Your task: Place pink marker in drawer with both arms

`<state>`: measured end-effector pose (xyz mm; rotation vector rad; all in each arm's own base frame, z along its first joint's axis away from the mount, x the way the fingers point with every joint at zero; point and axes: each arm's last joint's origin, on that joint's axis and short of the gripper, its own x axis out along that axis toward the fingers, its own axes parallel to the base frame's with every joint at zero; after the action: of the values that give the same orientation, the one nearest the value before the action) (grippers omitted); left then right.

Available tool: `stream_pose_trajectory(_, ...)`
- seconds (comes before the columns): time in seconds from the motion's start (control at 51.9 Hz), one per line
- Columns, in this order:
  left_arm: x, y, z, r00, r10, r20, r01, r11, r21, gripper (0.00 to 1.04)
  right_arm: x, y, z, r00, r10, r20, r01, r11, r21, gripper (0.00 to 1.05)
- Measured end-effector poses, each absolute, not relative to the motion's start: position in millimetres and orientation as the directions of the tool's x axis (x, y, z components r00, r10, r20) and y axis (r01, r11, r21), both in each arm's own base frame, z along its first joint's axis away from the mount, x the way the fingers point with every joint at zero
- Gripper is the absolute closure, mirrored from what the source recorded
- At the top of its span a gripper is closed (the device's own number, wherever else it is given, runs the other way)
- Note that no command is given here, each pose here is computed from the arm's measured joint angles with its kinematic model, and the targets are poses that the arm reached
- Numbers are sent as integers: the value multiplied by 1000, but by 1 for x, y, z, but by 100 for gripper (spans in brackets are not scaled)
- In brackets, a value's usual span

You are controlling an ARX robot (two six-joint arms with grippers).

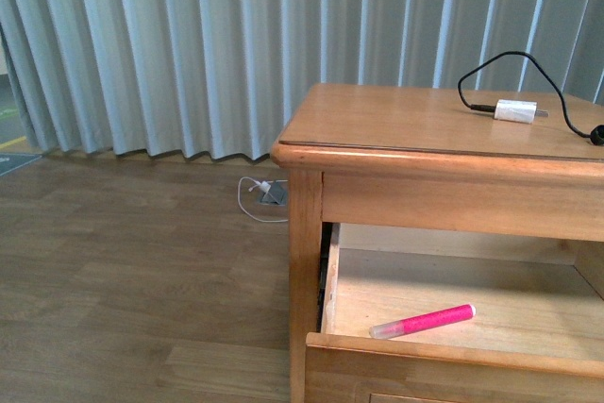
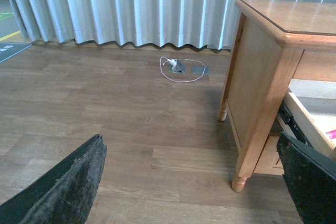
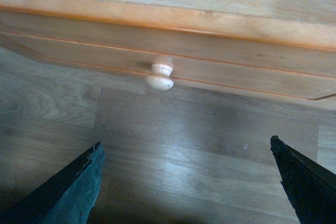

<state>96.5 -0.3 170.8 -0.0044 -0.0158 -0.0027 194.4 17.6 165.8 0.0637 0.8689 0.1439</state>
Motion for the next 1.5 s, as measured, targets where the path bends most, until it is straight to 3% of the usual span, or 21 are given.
stream_pose_trajectory(0.347,96,0,171,1000,-3,16,3,1000,-4,6,256,31,137,651,31,-758,-56,998,-8,8)
stream_pose_trajectory(0.52,96,0,171,1000,-3,16,3,1000,-4,6,282,34,130,693,-13,-721,-36,998,-52,8)
stream_pose_trajectory(1.06,96,0,171,1000,-3,16,3,1000,-4,6,361,47,105,878,-12,-479,38,998,45,8)
stream_pose_trajectory(1.503,96,0,171,1000,-3,16,3,1000,-4,6,385,48,93,929,-58,-366,87,994,61,8)
